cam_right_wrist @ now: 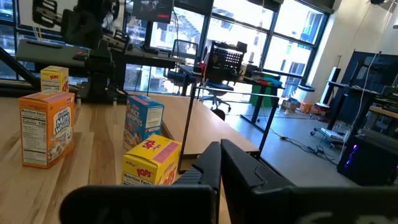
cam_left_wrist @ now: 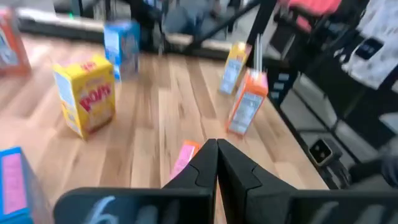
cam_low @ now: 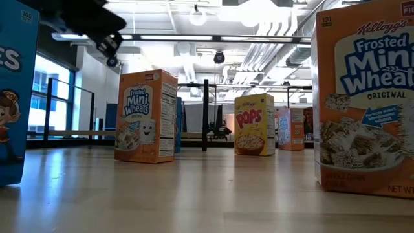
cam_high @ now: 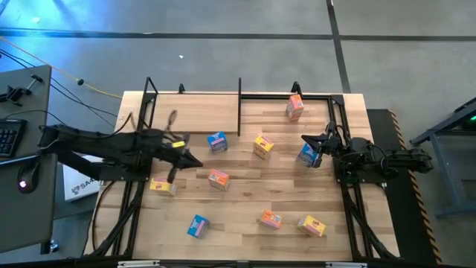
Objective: Stack cereal on shelf
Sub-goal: Put the middle orange cereal box on the shelf
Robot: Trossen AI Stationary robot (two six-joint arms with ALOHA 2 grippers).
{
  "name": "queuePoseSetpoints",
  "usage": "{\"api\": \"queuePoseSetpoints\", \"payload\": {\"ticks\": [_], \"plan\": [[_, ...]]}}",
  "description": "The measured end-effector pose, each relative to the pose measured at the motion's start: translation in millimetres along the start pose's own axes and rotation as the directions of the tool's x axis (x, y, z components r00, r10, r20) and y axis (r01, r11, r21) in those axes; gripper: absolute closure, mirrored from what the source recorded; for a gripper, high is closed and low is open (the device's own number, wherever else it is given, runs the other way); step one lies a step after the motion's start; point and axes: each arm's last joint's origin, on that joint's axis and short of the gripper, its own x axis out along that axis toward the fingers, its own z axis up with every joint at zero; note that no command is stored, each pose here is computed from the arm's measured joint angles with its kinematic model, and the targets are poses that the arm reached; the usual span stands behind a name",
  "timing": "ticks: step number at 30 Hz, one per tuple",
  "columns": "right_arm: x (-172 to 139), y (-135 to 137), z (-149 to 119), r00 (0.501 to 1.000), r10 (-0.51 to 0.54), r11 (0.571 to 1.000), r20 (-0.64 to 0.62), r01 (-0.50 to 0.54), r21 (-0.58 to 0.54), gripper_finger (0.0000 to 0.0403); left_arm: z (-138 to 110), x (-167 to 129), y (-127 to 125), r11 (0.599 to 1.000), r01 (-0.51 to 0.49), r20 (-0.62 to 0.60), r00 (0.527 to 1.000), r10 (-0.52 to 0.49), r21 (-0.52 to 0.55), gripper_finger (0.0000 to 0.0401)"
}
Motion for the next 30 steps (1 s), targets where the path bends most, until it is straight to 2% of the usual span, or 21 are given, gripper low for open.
{"api": "queuePoseSetpoints", "payload": {"ticks": [3,7,14,19,24,30], "plan": [[0.0,0.0,0.0,1.0,0.0,1.0,0.0,0.0,0.0,0.0403,15.4,13.5,-1.7,1.0,-0.006,-0.097,0.995,0.005,-0.01,0.0393],[0.0,0.0,-0.1,1.0,0.0,1.0,0.0,0.0,0.0,0.0403,36.7,28.1,-3.8,1.0,-0.013,-0.224,0.974,0.018,0.026,0.0359],[0.0,0.0,0.0,1.0,0.0,1.0,0.0,0.0,0.0,0.0403,63.3,63.1,-4.7,1.0,-0.029,-0.495,0.868,0.027,0.004,0.0248],[0.0,0.0,-0.1,1.0,0.0,1.0,0.0,0.0,0.0,0.0403,82.8,92.3,-13.0,0.998,-0.002,-0.581,0.813,0.041,0.068,0.017],[0.0,0.0,0.0,1.0,0.0,1.0,0.0,0.0,0.0,0.0403,78.3,117.0,-18.3,0.986,-0.002,-0.678,0.726,0.116,0.167,0.0138],[0.0,0.0,-0.1,1.0,0.0,1.0,0.0,0.0,0.0,0.0403,58.6,135.4,-15.5,0.971,-0.046,-0.742,0.636,0.21,0.236,0.0135]]}}
